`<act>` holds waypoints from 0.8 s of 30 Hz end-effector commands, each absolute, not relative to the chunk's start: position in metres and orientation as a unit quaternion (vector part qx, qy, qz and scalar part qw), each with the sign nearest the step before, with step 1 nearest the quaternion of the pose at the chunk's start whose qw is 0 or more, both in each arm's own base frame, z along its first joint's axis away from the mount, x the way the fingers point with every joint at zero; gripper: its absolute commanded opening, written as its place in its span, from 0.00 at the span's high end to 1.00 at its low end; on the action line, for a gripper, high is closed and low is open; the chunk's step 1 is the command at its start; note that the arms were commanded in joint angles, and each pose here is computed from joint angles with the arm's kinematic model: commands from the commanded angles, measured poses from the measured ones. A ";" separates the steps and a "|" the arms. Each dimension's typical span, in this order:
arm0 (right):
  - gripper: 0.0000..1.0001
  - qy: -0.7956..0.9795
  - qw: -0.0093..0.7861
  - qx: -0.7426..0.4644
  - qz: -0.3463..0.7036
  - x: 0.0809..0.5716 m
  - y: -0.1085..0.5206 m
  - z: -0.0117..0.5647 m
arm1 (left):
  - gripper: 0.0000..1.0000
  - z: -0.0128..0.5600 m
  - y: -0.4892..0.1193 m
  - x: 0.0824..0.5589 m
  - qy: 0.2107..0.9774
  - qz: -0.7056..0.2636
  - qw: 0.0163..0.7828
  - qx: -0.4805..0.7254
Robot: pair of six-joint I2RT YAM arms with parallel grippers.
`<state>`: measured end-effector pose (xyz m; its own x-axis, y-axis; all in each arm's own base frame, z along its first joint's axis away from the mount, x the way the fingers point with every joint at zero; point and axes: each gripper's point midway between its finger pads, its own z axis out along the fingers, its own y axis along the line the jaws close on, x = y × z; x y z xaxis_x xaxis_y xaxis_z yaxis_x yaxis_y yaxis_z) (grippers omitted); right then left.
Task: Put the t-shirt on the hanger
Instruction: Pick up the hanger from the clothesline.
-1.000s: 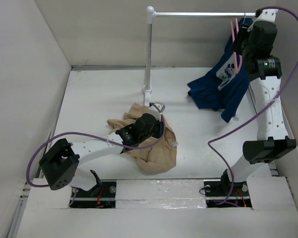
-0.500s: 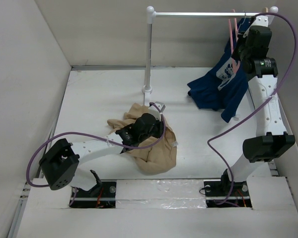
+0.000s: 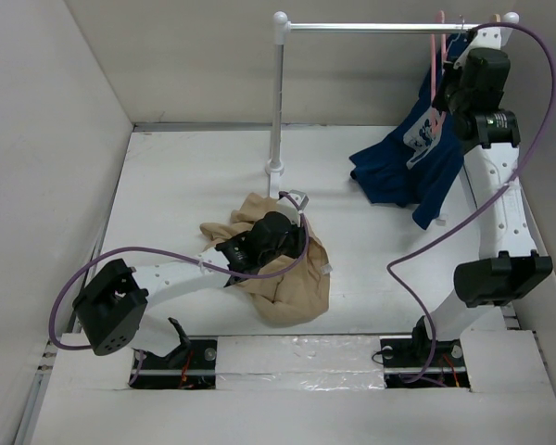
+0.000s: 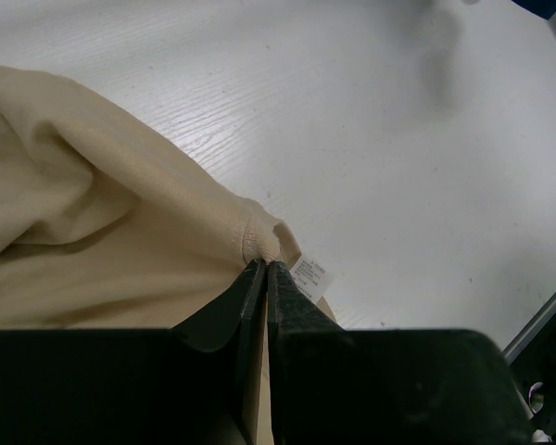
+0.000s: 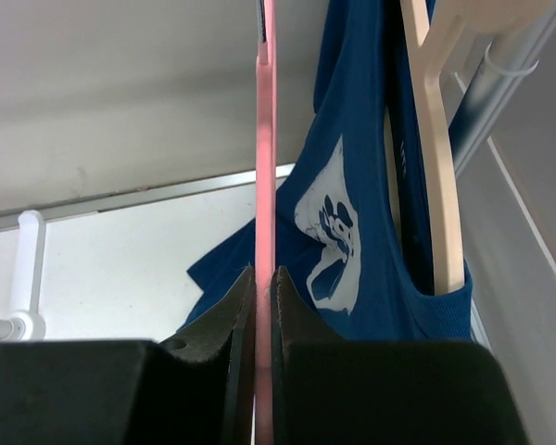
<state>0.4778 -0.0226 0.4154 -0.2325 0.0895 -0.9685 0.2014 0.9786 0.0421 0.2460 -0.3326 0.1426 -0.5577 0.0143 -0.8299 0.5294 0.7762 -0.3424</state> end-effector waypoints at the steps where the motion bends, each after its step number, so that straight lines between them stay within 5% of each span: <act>1: 1.00 0.712 0.697 0.080 -0.037 0.460 -0.022 0.488 | 1.00 0.166 -0.336 0.247 0.813 -0.315 0.465 0.153; 24: 1.00 0.703 0.705 0.030 0.091 0.368 0.061 0.431 | 1.00 0.185 -0.337 0.281 0.803 -0.316 0.492 0.111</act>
